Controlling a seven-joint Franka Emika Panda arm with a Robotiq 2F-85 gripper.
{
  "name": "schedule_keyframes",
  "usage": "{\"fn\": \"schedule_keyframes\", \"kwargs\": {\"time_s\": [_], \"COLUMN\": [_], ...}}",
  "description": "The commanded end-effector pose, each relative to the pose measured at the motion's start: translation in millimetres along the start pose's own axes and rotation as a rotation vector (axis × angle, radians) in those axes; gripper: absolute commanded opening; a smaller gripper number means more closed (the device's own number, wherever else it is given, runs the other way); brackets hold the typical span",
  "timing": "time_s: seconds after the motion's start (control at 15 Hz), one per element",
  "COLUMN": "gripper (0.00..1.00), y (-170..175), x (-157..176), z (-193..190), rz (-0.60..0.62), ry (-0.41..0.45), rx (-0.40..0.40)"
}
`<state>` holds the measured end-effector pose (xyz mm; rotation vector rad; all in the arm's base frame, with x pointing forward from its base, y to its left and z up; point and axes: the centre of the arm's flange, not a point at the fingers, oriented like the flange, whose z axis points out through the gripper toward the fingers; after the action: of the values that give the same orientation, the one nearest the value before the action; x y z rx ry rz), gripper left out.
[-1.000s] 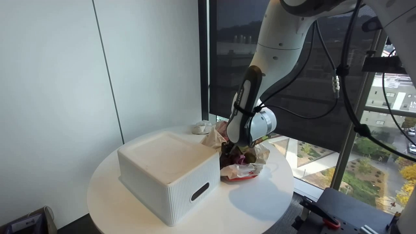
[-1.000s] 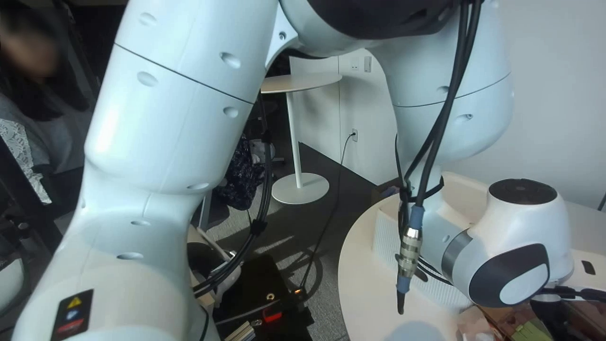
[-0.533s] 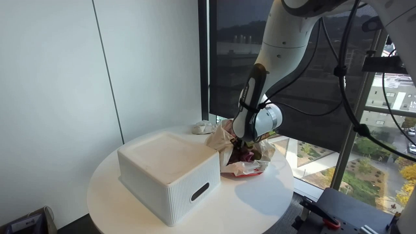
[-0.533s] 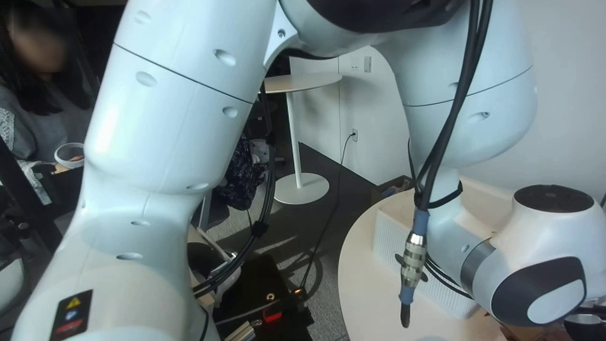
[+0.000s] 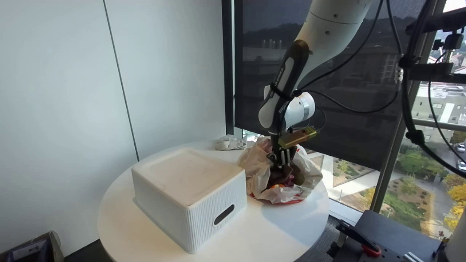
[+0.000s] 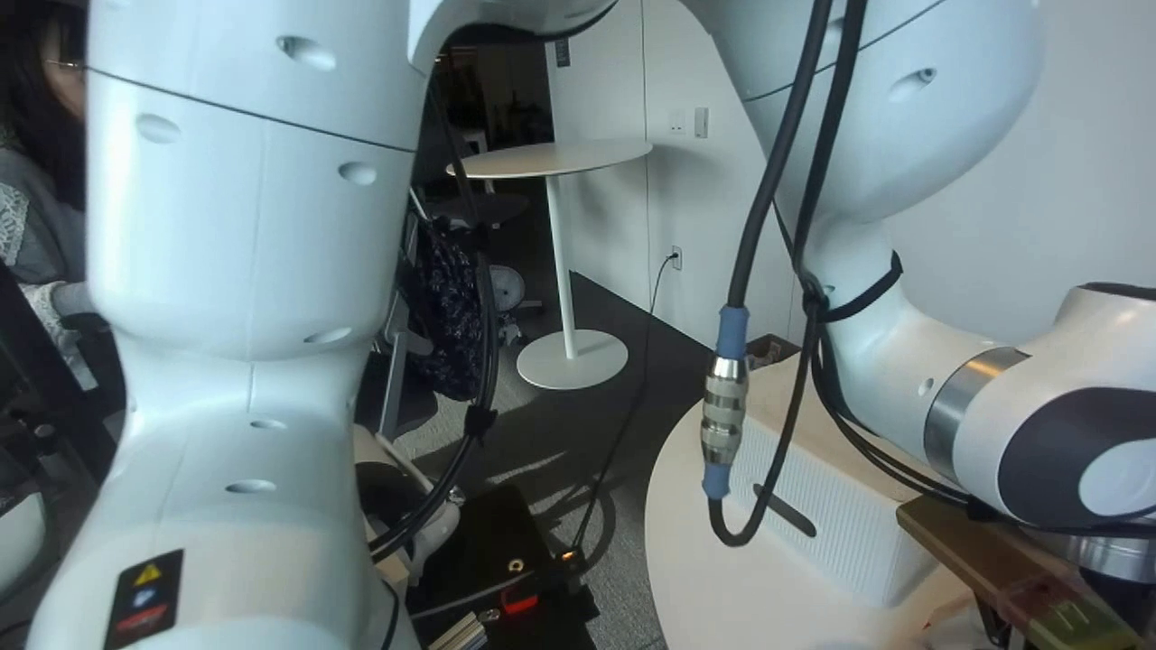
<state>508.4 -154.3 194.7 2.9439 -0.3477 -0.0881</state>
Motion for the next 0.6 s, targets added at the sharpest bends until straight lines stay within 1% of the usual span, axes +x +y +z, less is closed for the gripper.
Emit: {"fn": "schedule_keyframes", "kwargs": {"time_s": [0.0, 0.2, 0.33, 0.4, 0.53], "gripper": [0.07, 0.06, 0.05, 0.05, 0.06], "y": [-17.8, -37.4, -48.6, -52.9, -64.6], "x": [4.5, 2.8, -1.4, -6.0, -17.1], "z": [-57.3, -109.2, -147.7, -168.0, -199.4], "rz": [-0.045, -0.106, -0.142, -0.17, -0.25], "ry": [-0.073, -0.028, -0.022, -0.028, 0.016], "rx": [0.064, 0.077, 0.098, 0.121, 0.143]}}
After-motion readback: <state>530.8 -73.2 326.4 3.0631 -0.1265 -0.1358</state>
